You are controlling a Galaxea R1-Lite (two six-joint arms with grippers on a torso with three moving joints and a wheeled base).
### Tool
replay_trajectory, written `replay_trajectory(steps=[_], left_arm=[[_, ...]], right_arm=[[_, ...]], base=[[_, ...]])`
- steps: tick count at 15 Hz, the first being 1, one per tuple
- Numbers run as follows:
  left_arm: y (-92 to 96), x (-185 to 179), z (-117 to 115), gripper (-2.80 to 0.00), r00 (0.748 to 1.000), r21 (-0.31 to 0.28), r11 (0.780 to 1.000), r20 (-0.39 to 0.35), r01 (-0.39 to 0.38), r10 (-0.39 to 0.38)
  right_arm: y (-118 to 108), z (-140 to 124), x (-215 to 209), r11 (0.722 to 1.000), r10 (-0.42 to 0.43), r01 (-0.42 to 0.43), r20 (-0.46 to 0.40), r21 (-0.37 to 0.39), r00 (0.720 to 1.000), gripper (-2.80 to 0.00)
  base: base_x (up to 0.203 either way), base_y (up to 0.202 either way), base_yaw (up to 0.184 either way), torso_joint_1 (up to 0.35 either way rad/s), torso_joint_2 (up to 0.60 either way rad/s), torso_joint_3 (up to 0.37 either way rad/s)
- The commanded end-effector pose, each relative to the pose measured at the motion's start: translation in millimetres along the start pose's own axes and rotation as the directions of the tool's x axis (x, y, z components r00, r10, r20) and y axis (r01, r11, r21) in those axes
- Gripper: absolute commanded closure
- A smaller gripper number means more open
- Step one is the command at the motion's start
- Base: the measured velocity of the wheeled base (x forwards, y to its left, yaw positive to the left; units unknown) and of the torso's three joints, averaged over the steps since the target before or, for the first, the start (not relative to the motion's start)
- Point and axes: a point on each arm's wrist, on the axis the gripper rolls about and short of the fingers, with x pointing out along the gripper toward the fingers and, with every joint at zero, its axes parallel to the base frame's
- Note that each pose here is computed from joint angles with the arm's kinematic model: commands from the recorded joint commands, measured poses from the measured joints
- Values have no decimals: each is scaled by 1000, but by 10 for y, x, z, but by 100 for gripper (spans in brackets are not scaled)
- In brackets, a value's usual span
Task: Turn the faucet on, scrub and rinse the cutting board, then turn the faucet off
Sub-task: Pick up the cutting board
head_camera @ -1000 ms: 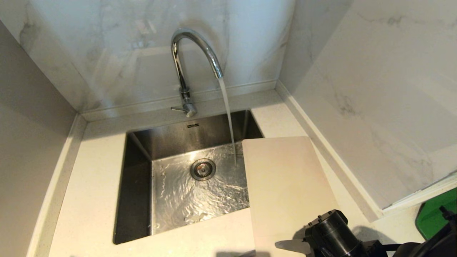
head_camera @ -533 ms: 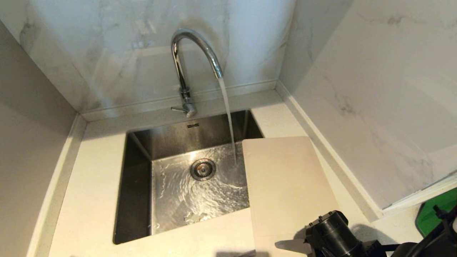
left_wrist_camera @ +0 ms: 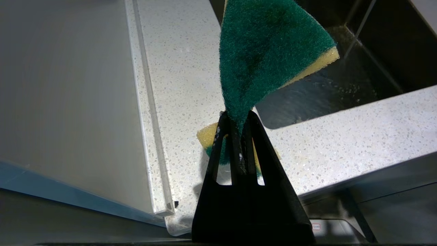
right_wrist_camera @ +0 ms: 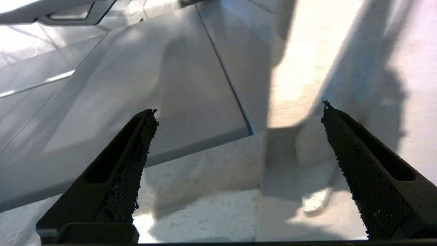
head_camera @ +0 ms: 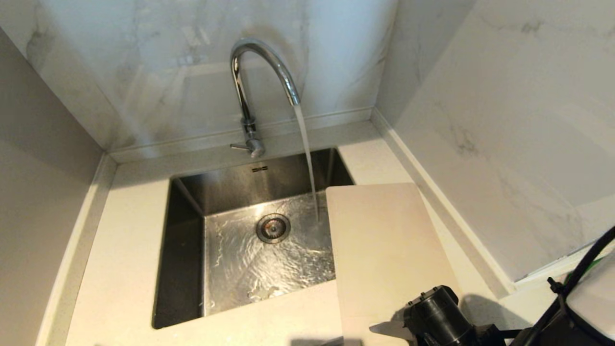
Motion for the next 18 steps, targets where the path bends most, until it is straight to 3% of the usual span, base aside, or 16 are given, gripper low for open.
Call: replay_trajectory(steps=[1,18], left_arm=[[0,2,-3,0,1000,0,1000,-3,-2,2],[0,1,0,0,1000,0,1000,-2,1,-1]], right_arm=[[63,-15,67,999,37,-38,-20,-15,999,-280],[158,55,519,993,108,-110,-41,-35,993,-280]], base=[[0,0,0,0,0,0],[0,0,0,0,0,0]])
